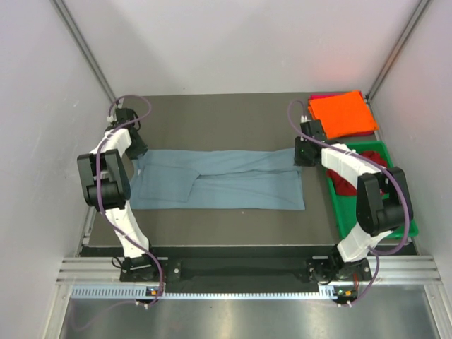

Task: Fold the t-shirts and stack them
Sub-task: Fold the tshirt

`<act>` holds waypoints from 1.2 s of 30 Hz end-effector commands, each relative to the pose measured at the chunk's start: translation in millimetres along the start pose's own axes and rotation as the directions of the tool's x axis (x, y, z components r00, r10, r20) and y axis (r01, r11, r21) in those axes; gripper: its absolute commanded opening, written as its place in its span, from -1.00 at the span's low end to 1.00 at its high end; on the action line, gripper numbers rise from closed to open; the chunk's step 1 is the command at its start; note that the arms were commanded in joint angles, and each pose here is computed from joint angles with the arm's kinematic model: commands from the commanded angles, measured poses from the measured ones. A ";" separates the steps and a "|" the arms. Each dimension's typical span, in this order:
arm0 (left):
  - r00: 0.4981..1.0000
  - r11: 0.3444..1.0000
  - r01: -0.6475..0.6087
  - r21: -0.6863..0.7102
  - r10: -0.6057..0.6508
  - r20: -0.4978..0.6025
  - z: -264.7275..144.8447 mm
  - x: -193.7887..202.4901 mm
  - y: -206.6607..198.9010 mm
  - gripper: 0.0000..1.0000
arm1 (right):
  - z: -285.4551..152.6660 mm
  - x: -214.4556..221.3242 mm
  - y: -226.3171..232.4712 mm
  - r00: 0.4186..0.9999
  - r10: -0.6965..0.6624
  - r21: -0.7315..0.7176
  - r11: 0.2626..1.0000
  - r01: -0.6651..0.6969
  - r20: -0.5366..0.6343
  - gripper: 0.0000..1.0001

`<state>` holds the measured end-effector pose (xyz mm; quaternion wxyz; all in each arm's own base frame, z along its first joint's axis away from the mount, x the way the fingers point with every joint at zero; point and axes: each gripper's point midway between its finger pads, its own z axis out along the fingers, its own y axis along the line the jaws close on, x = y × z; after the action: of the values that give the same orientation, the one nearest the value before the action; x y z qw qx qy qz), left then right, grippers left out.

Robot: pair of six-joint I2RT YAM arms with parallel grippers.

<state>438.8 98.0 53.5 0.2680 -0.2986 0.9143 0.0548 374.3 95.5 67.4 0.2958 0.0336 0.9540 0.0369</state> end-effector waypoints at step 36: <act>0.998 0.998 -0.010 0.062 0.007 0.056 38.3 -61.6 -25.9 -1.00 | 63.4 -72.9 -7.8 0.999 -0.002 -0.292 0.956 0.014 0.040 -0.28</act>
<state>496.3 108.3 39.0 0.2734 -0.2739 0.9213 0.0374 449.3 85.6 40.0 0.2850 -0.0029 0.9441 0.1654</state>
